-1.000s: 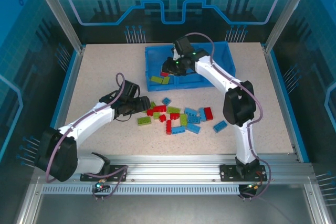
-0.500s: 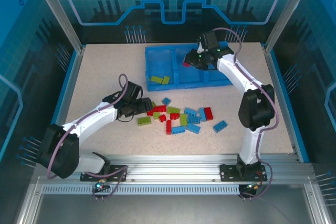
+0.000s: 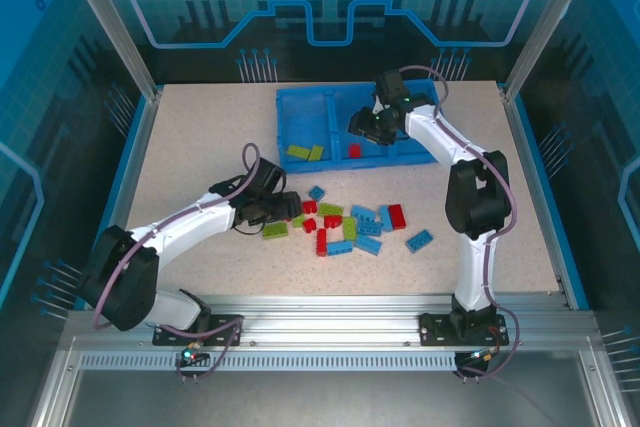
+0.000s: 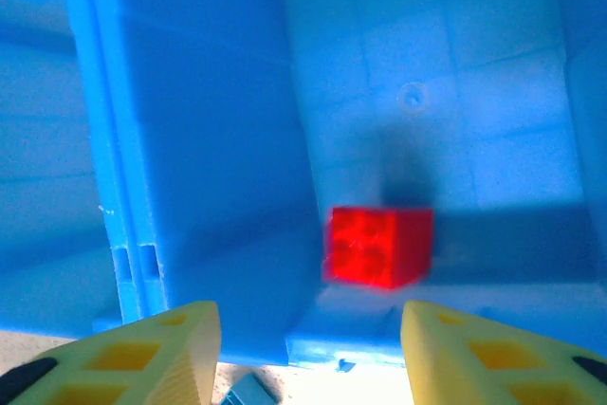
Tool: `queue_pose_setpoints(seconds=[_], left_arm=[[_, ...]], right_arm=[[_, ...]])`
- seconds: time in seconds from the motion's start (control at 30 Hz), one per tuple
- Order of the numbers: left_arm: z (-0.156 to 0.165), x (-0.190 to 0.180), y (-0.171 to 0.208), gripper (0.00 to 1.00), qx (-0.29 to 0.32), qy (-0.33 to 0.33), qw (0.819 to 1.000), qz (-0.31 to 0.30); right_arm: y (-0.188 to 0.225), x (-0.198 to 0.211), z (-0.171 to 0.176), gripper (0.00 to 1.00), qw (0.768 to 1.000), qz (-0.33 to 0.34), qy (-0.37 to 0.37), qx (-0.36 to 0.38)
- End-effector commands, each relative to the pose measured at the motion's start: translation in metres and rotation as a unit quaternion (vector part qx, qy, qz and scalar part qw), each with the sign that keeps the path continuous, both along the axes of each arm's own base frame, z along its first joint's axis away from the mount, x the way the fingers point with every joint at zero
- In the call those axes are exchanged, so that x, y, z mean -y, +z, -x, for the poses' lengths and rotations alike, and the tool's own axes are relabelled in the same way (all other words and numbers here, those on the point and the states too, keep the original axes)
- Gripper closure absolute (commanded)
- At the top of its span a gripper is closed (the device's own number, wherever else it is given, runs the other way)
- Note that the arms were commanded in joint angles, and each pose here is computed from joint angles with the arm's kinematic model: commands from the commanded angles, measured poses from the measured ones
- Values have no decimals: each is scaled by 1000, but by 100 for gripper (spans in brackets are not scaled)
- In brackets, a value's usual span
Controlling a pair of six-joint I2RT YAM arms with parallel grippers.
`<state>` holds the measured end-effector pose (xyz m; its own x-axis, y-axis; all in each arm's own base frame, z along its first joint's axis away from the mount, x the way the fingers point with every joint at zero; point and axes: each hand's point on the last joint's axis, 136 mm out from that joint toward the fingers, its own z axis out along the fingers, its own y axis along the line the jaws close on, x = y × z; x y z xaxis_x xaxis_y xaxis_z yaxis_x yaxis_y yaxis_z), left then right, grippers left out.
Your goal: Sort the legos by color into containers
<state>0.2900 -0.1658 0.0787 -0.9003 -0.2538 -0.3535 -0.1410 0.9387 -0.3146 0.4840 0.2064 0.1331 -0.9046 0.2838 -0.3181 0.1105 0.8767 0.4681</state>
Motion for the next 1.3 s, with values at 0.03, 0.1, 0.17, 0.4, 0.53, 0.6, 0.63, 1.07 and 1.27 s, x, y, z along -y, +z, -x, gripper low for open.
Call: queue_pose_setpoints(seconds=[0.03, 0.1, 0.17, 0.4, 0.53, 0.6, 0.63, 1.07, 1.27], left_arm=[[-4, 11, 5, 19, 4, 5, 1000, 11], [-4, 11, 4, 19, 3, 8, 1000, 13], [-4, 9, 4, 18, 4, 12, 1000, 8], [-3, -13, 9, 16, 16, 43, 999, -1], [-4, -27, 13, 14, 22, 55, 998, -9], [-3, -34, 14, 13, 22, 62, 998, -12], [-2, -36, 13, 12, 22, 64, 998, -14], [10, -54, 3, 10, 9, 84, 996, -21], [12, -55, 2, 9, 9, 88, 996, -17]], right_arm=[[15, 3, 0, 35, 1000, -1, 5, 13], [21, 1, 8, 31, 1000, 4, 11, 17], [28, -2, 22, 30, 999, 13, 19, 22], [20, -42, 127, 33, 991, 77, 105, -12], [-11, -58, 187, 36, 986, 98, 116, -65], [-24, -68, 212, 36, 984, 106, 119, -84], [-29, -72, 221, 36, 982, 111, 123, -88], [-75, -103, 255, 44, 968, 146, 154, -135], [-88, -109, 253, 47, 963, 154, 167, -143]])
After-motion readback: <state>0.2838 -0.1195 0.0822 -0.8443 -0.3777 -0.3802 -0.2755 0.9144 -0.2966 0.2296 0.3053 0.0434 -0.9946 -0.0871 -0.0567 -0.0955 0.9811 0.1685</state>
